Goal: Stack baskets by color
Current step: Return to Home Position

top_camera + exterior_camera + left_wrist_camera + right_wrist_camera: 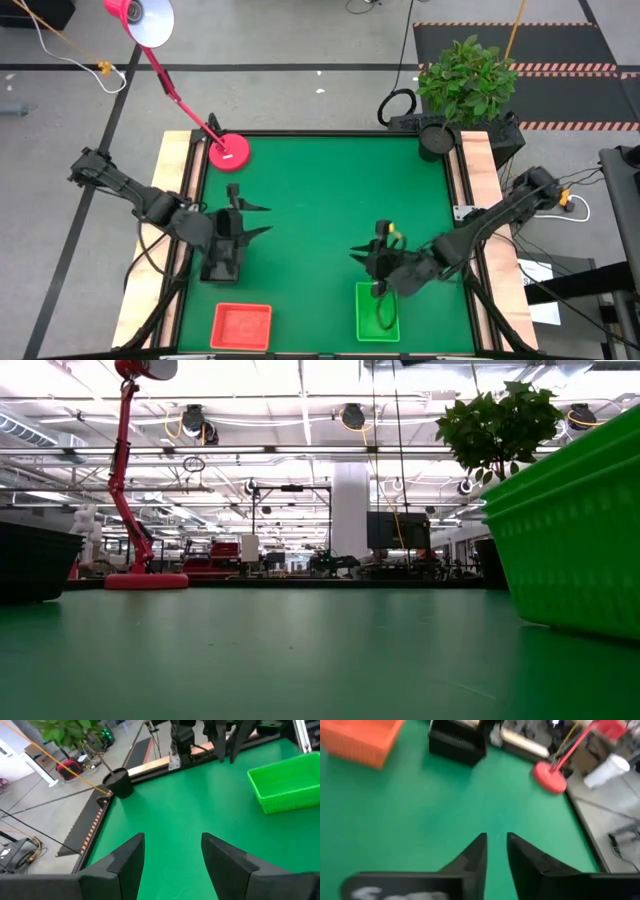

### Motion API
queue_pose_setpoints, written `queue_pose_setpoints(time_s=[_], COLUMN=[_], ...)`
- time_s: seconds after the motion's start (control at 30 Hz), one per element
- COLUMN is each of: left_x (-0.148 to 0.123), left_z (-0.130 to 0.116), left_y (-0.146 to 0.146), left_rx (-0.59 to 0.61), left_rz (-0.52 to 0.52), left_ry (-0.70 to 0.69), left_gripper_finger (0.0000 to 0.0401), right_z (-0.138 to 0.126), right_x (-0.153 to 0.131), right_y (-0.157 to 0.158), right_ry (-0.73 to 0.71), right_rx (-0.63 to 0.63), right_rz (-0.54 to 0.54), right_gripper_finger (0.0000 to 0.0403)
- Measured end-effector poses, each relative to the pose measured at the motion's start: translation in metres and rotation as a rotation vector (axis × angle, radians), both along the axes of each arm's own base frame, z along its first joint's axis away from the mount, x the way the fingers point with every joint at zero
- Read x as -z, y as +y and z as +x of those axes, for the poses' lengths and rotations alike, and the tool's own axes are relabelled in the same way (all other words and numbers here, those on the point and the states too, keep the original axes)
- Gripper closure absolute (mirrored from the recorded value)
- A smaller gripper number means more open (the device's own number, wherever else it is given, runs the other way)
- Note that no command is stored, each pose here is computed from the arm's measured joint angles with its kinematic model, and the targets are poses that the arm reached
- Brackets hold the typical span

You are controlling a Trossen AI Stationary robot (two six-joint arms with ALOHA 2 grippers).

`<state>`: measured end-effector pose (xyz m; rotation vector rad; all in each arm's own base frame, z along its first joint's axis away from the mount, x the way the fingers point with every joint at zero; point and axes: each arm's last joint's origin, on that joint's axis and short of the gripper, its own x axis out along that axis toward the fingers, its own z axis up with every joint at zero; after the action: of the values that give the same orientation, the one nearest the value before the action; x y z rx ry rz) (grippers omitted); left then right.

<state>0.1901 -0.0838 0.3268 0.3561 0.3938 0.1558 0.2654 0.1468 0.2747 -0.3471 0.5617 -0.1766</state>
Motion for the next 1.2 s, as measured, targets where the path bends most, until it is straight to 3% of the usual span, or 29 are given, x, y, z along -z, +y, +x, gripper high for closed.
queue_pose_setpoints(time_s=[0.17,0.33,0.57,0.73,0.93,1.2], left_x=[-0.007,0.021,0.072,0.095,0.114,0.129], left_z=[-0.015,-0.023,-0.041,-0.050,-0.061,-0.074], left_y=[0.008,0.014,0.023,0.025,0.027,0.034], left_rx=[-0.002,-0.004,-0.028,0.103,0.260,0.303], left_rz=[-0.029,-0.026,-0.137,-0.144,-0.128,-0.157], left_ry=[-0.050,-0.043,-0.019,-0.054,-0.179,-0.250], left_gripper_finger=[0.0203,0.0221,0.0317,0.0391,0.0382,0.0395], right_z=[-0.024,-0.045,-0.073,-0.088,-0.102,-0.113], right_x=[0.009,0.022,0.051,0.069,0.092,0.110], right_y=[-0.029,-0.066,-0.101,-0.114,-0.121,-0.128], right_ry=[-0.084,-0.170,-0.229,-0.266,-0.337,-0.359], right_rx=[-0.053,-0.095,-0.113,-0.157,-0.201,-0.169], right_rz=[-0.010,0.083,0.108,0.135,0.164,0.163], right_gripper_finger=[0.0397,0.0392,0.0400,0.0402,0.0402,0.0402])
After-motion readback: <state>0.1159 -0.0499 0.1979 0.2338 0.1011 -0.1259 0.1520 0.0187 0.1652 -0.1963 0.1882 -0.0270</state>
